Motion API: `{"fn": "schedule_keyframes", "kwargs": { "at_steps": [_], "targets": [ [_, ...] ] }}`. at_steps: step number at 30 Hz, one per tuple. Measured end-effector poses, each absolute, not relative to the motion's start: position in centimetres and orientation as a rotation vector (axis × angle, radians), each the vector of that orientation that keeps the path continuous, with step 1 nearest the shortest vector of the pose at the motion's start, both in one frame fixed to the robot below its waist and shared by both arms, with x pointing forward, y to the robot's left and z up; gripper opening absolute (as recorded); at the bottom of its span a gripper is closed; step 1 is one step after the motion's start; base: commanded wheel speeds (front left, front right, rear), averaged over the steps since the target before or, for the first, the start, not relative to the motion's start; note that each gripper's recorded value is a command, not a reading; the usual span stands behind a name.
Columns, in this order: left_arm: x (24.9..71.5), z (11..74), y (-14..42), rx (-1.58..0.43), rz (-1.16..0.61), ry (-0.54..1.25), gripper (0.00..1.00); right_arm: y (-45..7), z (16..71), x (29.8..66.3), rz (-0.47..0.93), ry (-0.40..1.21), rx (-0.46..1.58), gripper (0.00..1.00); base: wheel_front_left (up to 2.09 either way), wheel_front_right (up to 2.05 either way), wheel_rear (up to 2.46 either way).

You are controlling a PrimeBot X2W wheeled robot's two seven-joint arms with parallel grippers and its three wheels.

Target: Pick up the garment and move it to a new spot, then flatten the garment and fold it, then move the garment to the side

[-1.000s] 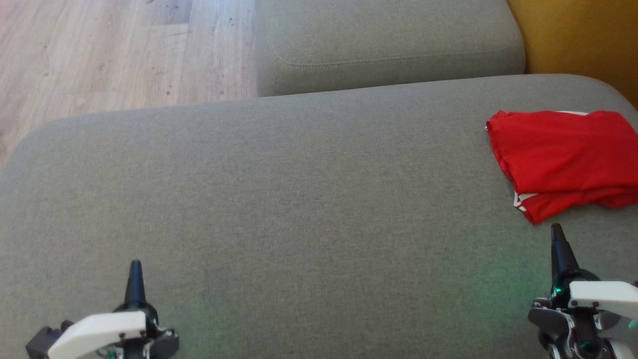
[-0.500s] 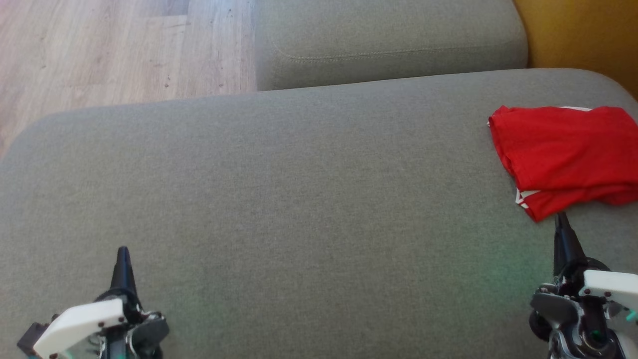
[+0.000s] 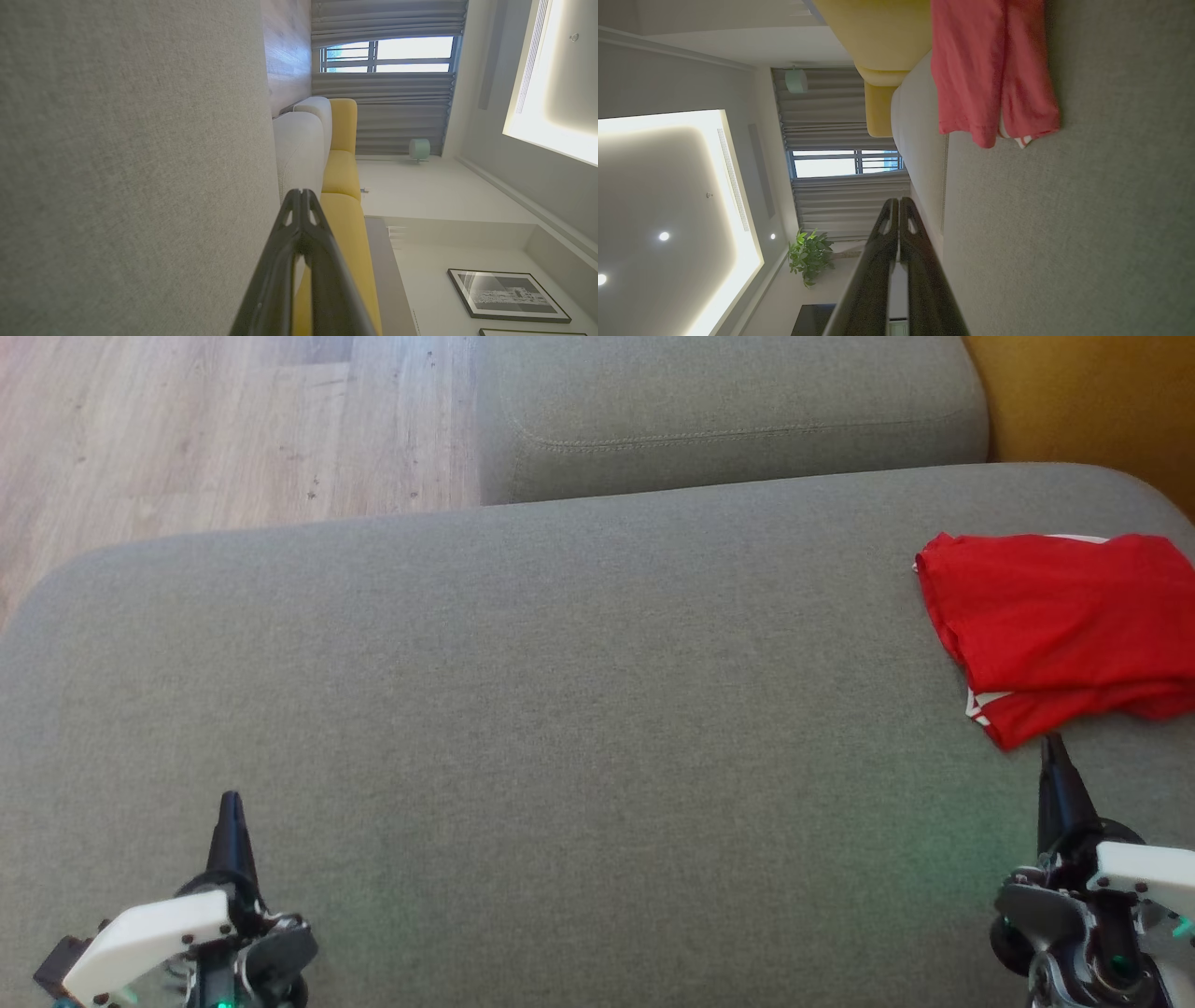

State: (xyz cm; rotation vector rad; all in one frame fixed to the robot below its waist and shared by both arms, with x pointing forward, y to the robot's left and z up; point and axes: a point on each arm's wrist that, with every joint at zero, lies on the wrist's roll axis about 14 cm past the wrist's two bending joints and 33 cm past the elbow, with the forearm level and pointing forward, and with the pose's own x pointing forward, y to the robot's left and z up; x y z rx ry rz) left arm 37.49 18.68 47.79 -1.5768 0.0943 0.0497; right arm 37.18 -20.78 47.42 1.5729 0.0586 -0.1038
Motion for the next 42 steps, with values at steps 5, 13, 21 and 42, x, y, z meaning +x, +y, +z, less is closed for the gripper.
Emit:
{"fn": "schedule_keyframes", "kwargs": {
  "at_steps": [5, 13, 21, 42],
  "targets": [
    [37.49, 47.79, 18.72, -1.578, 0.051, 0.093, 0.0, -20.78, 47.41, 37.18, -0.105, 0.058, 1.574, 0.0, 0.0, 0.0, 0.0],
    [37.49, 47.79, 18.71, -1.58, 0.048, 0.095, 0.0, -20.83, 47.41, 37.17, -0.106, 0.056, 1.575, 0.0, 0.0, 0.0, 0.0],
    [37.48, 47.81, 18.97, -1.583, 0.055, 0.087, 0.0, -20.83, 47.41, 37.17, -0.107, 0.056, 1.576, 0.0, 0.0, 0.0, 0.0],
    [37.48, 47.81, 18.94, -1.586, 0.054, 0.088, 0.0, -20.8, 47.41, 37.17, -0.106, 0.056, 1.578, 0.0, 0.0, 0.0, 0.0]
  ]
}}
